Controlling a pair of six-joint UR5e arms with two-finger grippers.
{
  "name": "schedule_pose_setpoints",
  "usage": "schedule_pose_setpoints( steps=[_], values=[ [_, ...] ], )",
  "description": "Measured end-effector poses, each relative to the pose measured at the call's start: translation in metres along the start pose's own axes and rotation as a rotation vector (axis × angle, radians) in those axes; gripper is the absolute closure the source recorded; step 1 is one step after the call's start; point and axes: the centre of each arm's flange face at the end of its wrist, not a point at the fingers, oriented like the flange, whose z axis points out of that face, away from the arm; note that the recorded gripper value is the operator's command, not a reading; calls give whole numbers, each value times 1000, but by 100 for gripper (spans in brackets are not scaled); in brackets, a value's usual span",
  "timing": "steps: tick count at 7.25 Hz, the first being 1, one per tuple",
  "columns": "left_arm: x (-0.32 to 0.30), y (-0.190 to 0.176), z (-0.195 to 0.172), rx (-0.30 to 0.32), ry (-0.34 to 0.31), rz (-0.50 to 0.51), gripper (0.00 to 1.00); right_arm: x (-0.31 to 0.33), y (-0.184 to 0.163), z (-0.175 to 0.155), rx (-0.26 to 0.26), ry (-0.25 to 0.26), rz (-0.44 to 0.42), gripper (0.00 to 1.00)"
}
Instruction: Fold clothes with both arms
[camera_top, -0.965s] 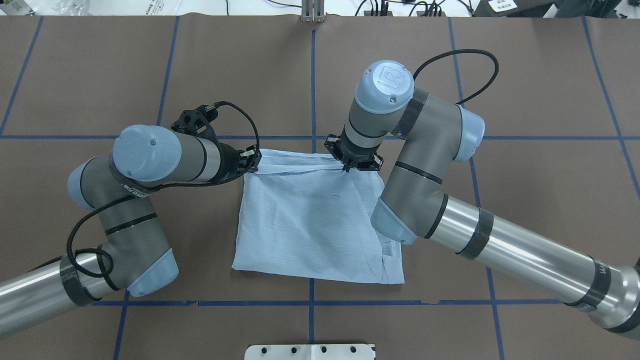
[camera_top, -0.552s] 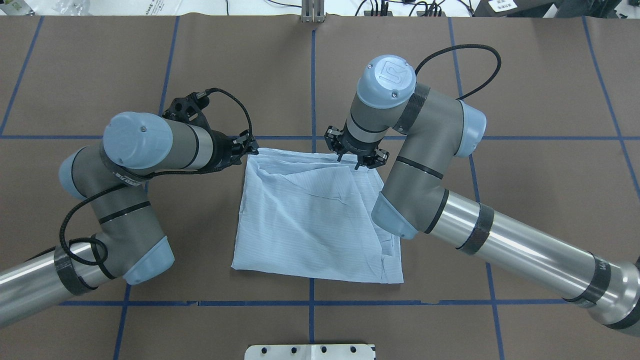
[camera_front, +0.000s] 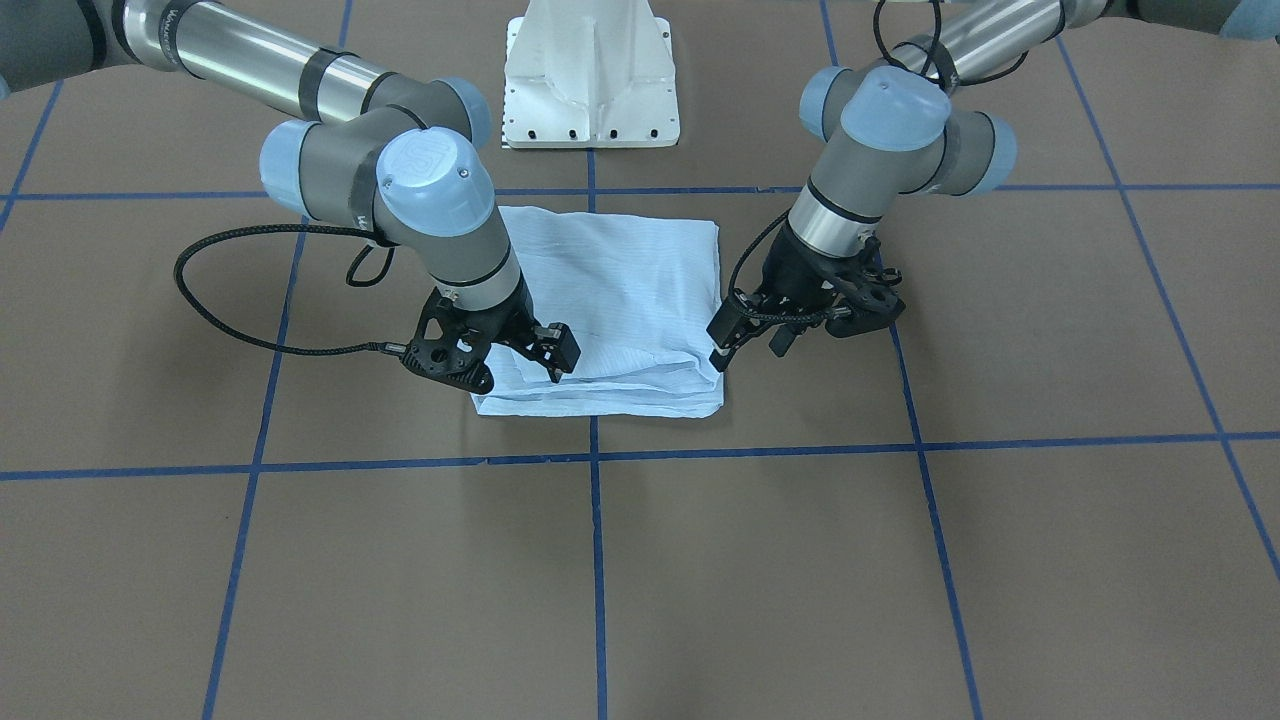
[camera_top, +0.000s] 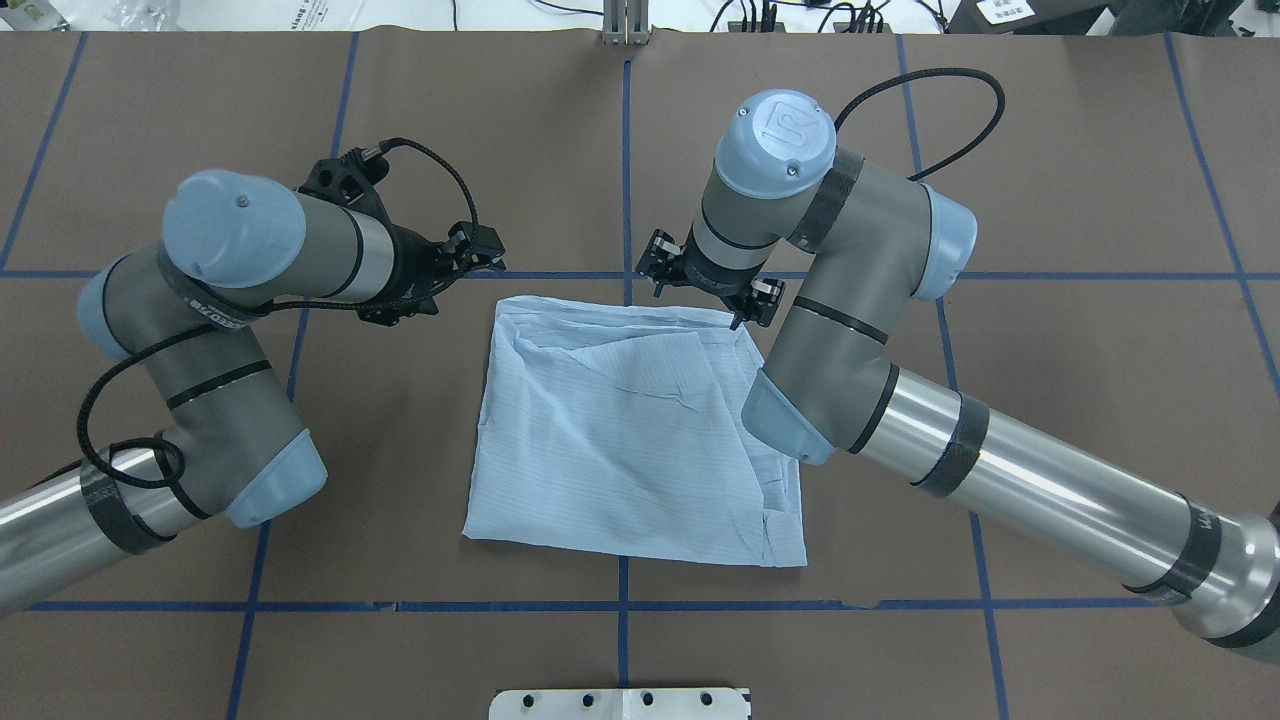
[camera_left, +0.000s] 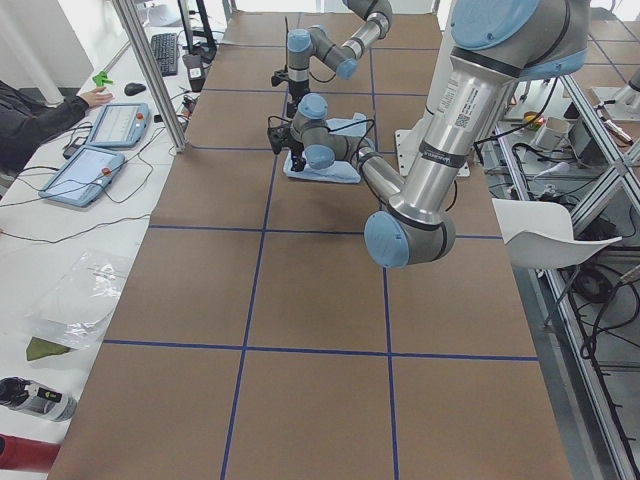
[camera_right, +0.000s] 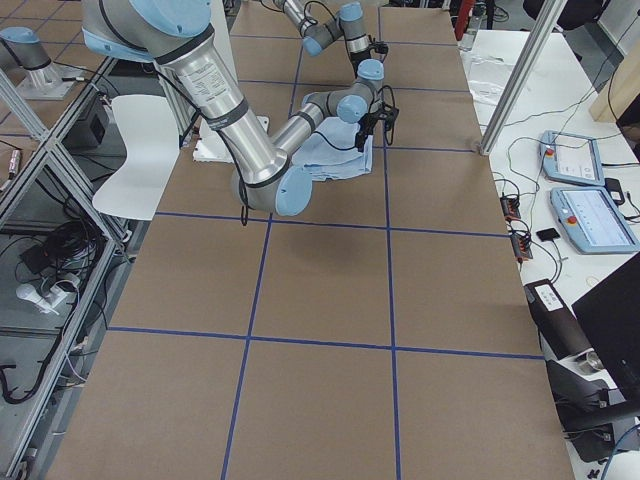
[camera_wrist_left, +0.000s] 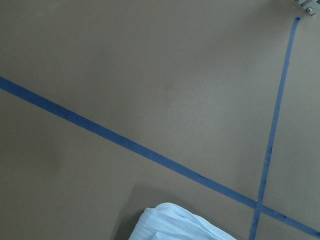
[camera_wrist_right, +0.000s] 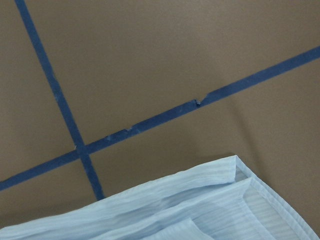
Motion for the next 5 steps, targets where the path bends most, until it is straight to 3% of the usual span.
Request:
schedule_pose_setpoints(
  steps=[2,5],
  values=[
    [-21,-35,-24,-12,-19,57,1,15,-37,-38,30,-3,-78,0],
    [-81,-110,-78,31,-127,260,1,100,-132,-110,58,133,-278,0]
  ],
)
